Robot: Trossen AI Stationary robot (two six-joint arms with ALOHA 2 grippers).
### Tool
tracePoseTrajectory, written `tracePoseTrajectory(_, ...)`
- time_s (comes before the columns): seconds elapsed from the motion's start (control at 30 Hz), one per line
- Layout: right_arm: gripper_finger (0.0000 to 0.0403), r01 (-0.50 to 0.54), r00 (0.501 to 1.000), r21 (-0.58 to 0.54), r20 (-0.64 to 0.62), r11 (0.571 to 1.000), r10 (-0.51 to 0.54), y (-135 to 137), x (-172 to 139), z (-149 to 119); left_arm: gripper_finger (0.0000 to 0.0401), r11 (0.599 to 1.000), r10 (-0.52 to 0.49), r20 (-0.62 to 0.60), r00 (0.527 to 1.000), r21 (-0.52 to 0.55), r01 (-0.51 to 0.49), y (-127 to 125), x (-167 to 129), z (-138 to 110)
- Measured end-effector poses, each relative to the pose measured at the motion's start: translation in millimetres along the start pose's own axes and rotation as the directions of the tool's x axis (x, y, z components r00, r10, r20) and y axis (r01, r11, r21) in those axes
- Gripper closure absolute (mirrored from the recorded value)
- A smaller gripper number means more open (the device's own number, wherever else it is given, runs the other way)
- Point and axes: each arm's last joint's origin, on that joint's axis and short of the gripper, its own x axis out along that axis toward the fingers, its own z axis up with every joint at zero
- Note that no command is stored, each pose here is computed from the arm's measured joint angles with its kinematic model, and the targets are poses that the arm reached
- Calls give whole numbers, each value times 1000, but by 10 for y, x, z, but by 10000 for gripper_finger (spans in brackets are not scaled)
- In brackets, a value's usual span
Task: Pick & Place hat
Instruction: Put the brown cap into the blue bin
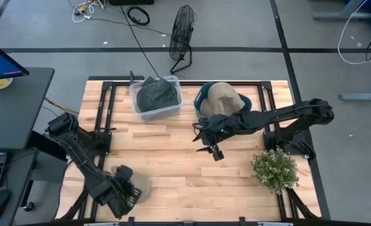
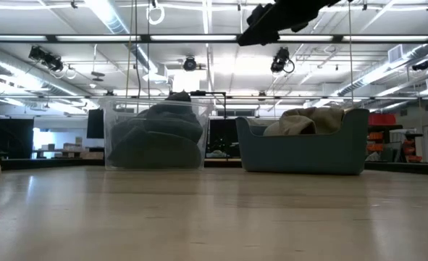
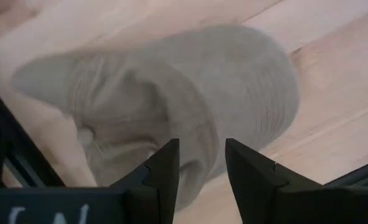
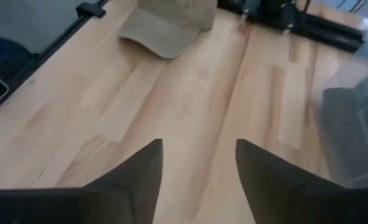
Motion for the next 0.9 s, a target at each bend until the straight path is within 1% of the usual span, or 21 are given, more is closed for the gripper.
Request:
tracePoseTrajectory(0.07,188,-11,1000,-6,-11,1000,11,24,72,-13,265,999,5,3,1000,-40,-5,15,17,-62)
tracePoseTrajectory(0.13,179,-19,1000,-12,-21,1000,19,41,140,-28,264,998,19,9,1000,-53,-19,26,56,-133)
tracePoseTrajectory(0.23,171,-30,999,-50,-38,998,29,61,207,-51,254,997,29,36,999,-71,-26,33,113,-207)
tracePoseTrajectory(0.4,171,-33,999,-97,-38,995,29,62,253,-59,219,998,25,104,994,-63,-19,8,205,-242)
tracePoseTrajectory(0.53,172,-24,1000,-99,-16,995,23,56,254,-37,193,998,52,121,991,-53,-46,-11,295,-268)
tracePoseTrajectory(0.67,172,-16,1000,-104,9,994,17,49,254,-13,179,996,71,130,989,-54,-65,-25,420,-301)
tracePoseTrajectory(0.73,172,-13,1000,-114,15,993,15,47,254,-7,178,996,84,140,987,-48,-78,-14,481,-306)
tracePoseTrajectory(0.8,172,-7,999,-125,30,992,11,43,254,7,188,997,79,145,986,-19,-77,-22,501,-312)
tracePoseTrajectory(0.9,172,0,999,-129,48,992,6,38,253,25,231,998,47,182,982,33,-53,-40,505,-304)
